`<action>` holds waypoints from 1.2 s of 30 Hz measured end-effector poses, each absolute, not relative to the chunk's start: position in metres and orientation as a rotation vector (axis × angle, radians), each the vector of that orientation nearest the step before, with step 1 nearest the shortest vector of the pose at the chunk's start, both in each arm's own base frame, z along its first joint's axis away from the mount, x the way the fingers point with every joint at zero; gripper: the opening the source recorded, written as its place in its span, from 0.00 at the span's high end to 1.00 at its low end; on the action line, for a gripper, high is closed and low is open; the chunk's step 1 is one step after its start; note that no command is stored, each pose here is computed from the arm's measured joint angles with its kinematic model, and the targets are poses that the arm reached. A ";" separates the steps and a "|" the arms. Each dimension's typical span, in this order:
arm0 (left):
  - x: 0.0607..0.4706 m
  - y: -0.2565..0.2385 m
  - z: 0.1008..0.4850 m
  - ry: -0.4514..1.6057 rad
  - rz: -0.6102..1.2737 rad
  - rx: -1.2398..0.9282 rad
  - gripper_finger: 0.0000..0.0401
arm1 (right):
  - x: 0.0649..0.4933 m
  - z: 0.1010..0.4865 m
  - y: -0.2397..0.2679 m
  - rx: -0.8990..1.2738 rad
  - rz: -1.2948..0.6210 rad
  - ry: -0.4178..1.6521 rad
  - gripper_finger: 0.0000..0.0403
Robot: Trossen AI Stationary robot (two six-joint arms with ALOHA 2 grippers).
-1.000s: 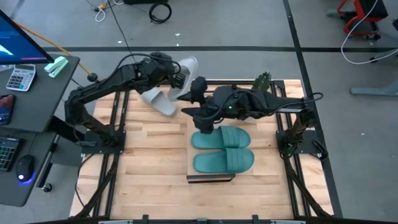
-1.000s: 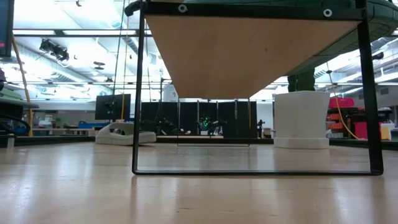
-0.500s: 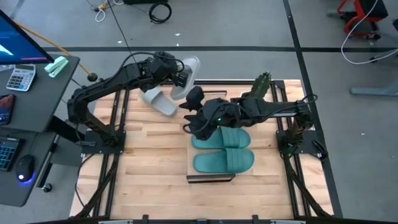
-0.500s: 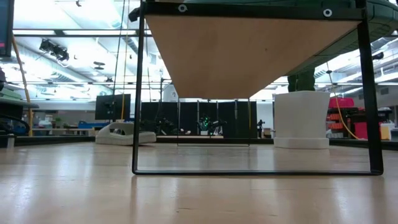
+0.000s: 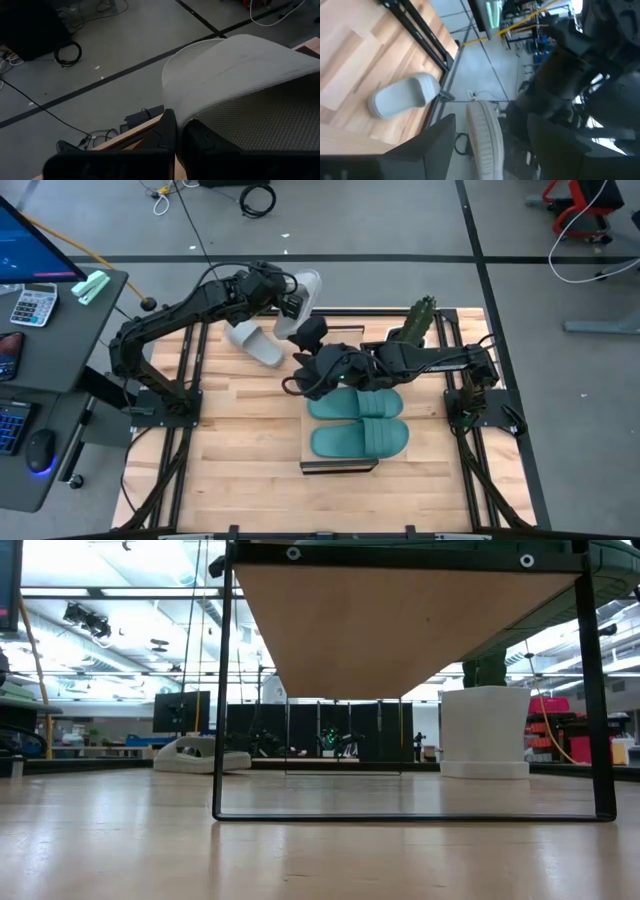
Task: Pick and place slides into the shelf
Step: Put the bottom gray slide on the shelf
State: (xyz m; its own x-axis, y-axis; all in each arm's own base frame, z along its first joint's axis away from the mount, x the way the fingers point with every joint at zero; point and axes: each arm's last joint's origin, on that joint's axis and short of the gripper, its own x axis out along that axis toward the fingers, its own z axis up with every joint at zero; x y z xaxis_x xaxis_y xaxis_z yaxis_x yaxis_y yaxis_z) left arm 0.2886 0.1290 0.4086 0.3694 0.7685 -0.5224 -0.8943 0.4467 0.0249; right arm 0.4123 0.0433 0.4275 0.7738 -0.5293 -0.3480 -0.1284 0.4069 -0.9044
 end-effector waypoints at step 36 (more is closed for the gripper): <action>0.313 0.135 0.391 0.549 1.014 -0.277 0.97 | 0.427 0.402 0.018 -1.136 -0.236 0.792 0.36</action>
